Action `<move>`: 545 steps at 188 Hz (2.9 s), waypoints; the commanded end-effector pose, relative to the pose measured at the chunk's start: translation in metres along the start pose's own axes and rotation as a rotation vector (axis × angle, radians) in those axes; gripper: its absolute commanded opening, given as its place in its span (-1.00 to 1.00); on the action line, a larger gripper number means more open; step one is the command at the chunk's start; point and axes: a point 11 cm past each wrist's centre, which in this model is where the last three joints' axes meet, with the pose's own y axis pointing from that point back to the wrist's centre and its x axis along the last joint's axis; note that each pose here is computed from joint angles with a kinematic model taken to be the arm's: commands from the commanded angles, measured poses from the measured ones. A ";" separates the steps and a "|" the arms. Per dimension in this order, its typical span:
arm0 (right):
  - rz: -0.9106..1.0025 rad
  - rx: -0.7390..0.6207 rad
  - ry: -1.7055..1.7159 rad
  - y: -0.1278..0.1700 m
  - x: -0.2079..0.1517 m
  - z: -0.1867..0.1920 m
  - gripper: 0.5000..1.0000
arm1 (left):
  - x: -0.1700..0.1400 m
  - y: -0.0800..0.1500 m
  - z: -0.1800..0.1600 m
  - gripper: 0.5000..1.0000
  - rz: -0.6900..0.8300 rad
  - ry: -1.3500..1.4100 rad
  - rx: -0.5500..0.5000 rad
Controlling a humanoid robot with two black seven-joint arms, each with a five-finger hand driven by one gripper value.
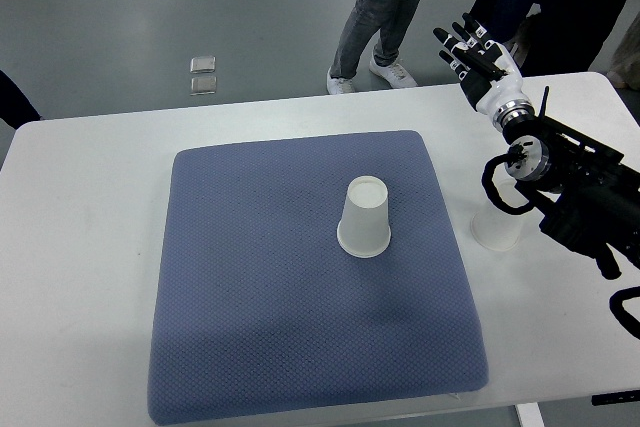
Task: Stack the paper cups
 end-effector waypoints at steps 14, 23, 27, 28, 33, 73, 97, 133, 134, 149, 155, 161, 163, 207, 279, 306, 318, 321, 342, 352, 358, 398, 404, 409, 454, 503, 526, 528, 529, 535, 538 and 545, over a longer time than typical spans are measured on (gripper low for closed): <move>-0.006 0.003 0.007 -0.002 -0.003 -0.002 0.65 | 0.000 0.000 -0.001 1.00 -0.001 0.000 0.000; -0.007 0.003 0.012 -0.002 -0.004 -0.003 0.65 | 0.000 0.000 0.000 1.00 -0.001 -0.003 -0.003; -0.008 0.003 0.013 -0.002 -0.004 -0.003 0.65 | 0.000 0.000 0.001 1.00 0.000 0.000 -0.005; -0.008 0.003 0.013 -0.002 -0.004 -0.003 0.65 | 0.000 0.000 0.001 1.00 0.000 0.000 -0.005; -0.007 0.005 0.014 -0.002 -0.004 -0.003 0.65 | 0.000 0.000 0.001 1.00 0.000 -0.002 -0.004; -0.006 0.010 0.022 -0.003 -0.003 -0.008 0.65 | -0.005 0.000 0.000 1.00 -0.021 0.007 -0.002; -0.004 0.016 0.025 -0.004 -0.002 -0.011 0.65 | -0.003 0.000 0.000 1.00 -0.015 0.006 -0.002; 0.011 0.019 0.029 -0.005 -0.002 -0.011 0.65 | -0.003 0.000 0.000 1.00 -0.016 0.006 -0.002; 0.011 0.021 0.029 -0.005 -0.003 -0.012 0.65 | -0.003 0.000 0.000 1.00 -0.016 0.006 -0.002; 0.002 0.030 0.033 -0.008 -0.010 -0.017 0.65 | -0.003 0.000 0.000 1.00 -0.016 0.006 -0.002; 0.004 0.029 0.035 -0.008 -0.010 -0.016 0.65 | -0.003 0.000 0.000 1.00 -0.016 0.006 -0.002; 0.006 0.029 0.036 -0.009 -0.011 -0.016 0.65 | -0.003 0.000 0.000 1.00 -0.016 0.006 -0.002; 0.007 0.029 0.037 -0.009 -0.010 -0.016 0.65 | -0.003 0.000 0.000 1.00 -0.016 0.006 -0.002; 0.005 0.040 0.043 -0.012 -0.016 -0.022 0.65 | -0.003 0.000 0.000 1.00 -0.016 0.006 -0.002; -0.028 0.074 0.060 -0.016 -0.028 -0.048 0.65 | -0.003 0.001 -0.004 1.00 -0.014 0.008 0.004; -0.081 0.091 0.180 -0.016 -0.026 -0.070 0.65 | -0.003 0.001 -0.004 1.00 -0.015 0.006 0.004; -0.124 0.092 0.307 -0.012 -0.023 -0.082 0.65 | -0.003 0.001 -0.004 1.00 -0.015 0.006 0.004; -0.133 0.089 0.327 -0.011 -0.022 -0.083 0.65 | -0.003 0.001 -0.004 1.00 -0.015 0.006 0.004; -0.224 0.066 0.519 0.002 -0.012 -0.102 0.65 | -0.003 0.001 -0.004 1.00 -0.015 0.006 0.004; -0.266 0.033 0.586 0.010 -0.005 -0.107 0.65 | -0.003 0.001 -0.004 1.00 -0.015 0.006 0.004; -0.291 0.007 0.630 0.015 -0.002 -0.110 0.65 | -0.003 0.001 -0.004 1.00 -0.016 0.007 0.004; -0.483 -0.108 0.916 0.049 0.009 -0.140 0.65 | -0.003 0.001 -0.004 1.00 -0.015 0.006 0.004; -0.514 -0.127 0.962 0.054 0.010 -0.145 0.65 | -0.003 0.001 -0.004 1.00 -0.015 0.006 0.004; -0.546 -0.151 1.009 0.060 0.010 -0.147 0.65 | -0.003 0.001 -0.004 1.00 -0.015 0.006 0.004; -0.739 -0.340 1.318 0.097 0.020 -0.150 0.65 | -0.003 0.001 -0.004 1.00 -0.015 0.006 0.004; -0.851 -0.498 1.627 0.124 0.040 -0.128 0.65 | -0.003 0.001 -0.004 1.00 -0.015 0.006 0.004; -0.864 -0.494 1.700 0.123 0.041 -0.124 0.64 | -0.003 0.001 -0.004 1.00 -0.015 0.006 0.004; -0.866 -0.493 1.704 0.122 0.041 -0.123 0.64 | -0.003 0.001 -0.004 1.00 -0.015 0.006 0.004; -0.869 -0.496 1.709 0.123 0.041 -0.122 0.64 | -0.003 0.001 -0.004 1.00 -0.015 0.006 0.004; -0.873 -0.502 1.722 0.123 0.043 -0.119 0.64 | -0.003 0.001 -0.004 1.00 -0.015 0.006 0.004; -0.874 -0.504 1.738 0.123 0.045 -0.116 0.64 | -0.003 0.001 -0.004 1.00 -0.015 0.006 0.004; -0.882 -0.504 1.765 0.123 0.046 -0.112 0.64 | -0.003 0.001 -0.004 1.00 -0.015 0.006 0.004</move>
